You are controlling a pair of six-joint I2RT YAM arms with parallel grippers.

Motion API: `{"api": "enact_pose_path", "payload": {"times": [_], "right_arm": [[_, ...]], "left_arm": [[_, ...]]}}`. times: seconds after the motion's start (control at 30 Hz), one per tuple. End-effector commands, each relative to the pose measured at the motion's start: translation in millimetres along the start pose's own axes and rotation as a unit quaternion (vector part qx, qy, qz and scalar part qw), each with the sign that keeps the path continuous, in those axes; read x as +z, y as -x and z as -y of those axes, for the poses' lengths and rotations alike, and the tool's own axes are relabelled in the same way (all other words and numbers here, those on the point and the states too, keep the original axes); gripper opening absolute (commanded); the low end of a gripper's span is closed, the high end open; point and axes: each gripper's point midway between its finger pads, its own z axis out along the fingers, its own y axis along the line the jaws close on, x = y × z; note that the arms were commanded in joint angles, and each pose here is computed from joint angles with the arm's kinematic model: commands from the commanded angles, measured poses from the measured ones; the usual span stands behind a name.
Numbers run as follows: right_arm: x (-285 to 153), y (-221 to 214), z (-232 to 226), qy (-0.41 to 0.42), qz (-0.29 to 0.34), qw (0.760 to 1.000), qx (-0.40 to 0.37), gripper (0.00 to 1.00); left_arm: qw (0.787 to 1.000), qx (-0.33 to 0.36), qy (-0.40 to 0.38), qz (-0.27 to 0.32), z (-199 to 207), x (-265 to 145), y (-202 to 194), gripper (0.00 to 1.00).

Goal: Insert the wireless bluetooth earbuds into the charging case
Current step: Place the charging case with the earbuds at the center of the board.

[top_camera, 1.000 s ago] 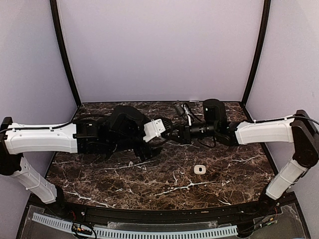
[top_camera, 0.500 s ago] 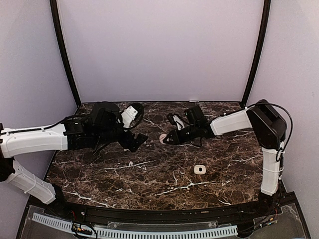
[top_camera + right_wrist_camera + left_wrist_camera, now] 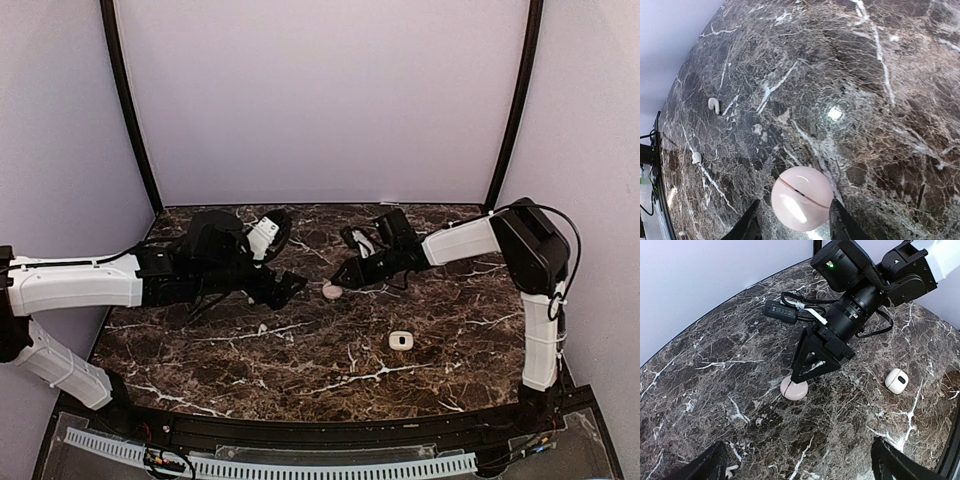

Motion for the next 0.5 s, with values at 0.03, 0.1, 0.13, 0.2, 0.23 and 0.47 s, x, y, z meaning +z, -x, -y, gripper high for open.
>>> {"api": "enact_pose_path", "payload": {"times": [0.03,0.1,0.13,0.2,0.23,0.47], "right_arm": [[-24.2,15.8,2.5,-0.022,0.028,0.999,0.002,0.49],[-41.7,21.1,-1.1,-0.028,0.045,0.999,0.003,0.54],[-50.7,21.9,-1.2,-0.034,0.052,0.998,0.004,0.56],[-71.1,23.6,-5.2,-0.041,0.069,0.997,0.007,0.60],[-81.0,24.0,-7.4,-0.043,0.078,0.996,0.008,0.61],[-155.2,26.3,-10.8,-0.074,0.143,0.987,0.021,0.69]], "left_arm": [[0.998,0.010,-0.063,0.018,21.2,5.1,1.0,0.99],[0.995,0.020,-0.100,0.015,34.7,10.6,-4.0,0.99],[0.993,0.038,-0.114,0.021,41.0,13.0,-3.7,0.99],[0.986,0.070,-0.149,0.020,60.1,20.1,-8.8,0.99],[0.981,0.098,-0.167,0.015,74.2,27.0,-13.9,0.99],[0.946,0.175,-0.274,-0.018,153.7,83.5,-34.9,0.99]]}}
